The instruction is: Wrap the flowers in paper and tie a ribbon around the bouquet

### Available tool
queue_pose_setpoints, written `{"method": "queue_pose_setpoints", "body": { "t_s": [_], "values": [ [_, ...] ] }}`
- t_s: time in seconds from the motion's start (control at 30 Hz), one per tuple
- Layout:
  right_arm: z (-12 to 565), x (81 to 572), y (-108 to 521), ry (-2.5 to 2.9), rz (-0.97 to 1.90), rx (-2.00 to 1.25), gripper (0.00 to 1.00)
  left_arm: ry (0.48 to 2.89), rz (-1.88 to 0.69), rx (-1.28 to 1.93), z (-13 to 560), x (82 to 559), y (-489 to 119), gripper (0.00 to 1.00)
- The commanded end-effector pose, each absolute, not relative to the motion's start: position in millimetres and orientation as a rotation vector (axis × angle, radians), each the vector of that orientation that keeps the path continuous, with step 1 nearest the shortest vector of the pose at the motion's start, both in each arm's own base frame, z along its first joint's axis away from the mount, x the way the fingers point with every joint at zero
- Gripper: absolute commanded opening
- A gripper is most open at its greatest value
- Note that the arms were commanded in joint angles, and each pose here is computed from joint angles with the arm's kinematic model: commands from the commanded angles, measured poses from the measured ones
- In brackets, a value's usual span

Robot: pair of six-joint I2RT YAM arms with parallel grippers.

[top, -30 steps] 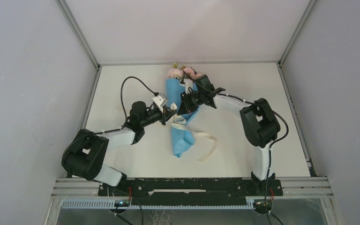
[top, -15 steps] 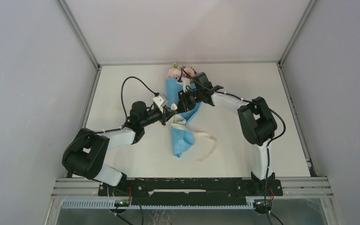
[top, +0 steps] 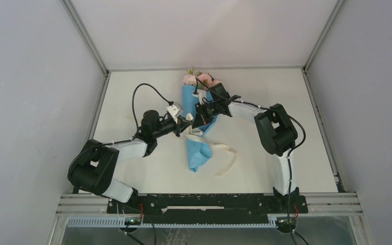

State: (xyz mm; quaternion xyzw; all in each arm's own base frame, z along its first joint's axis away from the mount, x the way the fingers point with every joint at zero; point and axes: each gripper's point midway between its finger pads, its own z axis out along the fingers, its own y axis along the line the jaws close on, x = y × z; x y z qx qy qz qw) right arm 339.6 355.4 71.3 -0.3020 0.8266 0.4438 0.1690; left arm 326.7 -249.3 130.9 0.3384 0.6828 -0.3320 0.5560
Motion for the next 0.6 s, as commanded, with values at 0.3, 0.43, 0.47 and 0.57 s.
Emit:
{"method": "queue_pose_setpoints", "body": {
  "t_s": [0.3, 0.43, 0.47, 0.57],
  "values": [
    [124.9, 332.5, 323.4, 2.245, 1.335, -0.707, 0.0, 1.666, -0.768, 0.652, 145.6, 352.6, -237.9, 0.0],
    [134.2, 325.9, 322.1, 2.216, 1.36, -0.672, 0.0, 1.718, -0.731, 0.619, 132.3, 358.1, -232.3, 0.0],
    [136.5, 325.4, 321.8, 2.211, 1.36, -0.67, 0.0, 1.736, -0.712, 0.596, 128.7, 361.4, -229.4, 0.0],
    [140.5, 322.5, 321.5, 2.208, 1.368, -0.668, 0.0, 1.786, -0.663, 0.504, 121.2, 372.0, -220.6, 0.0]
  ]
}}
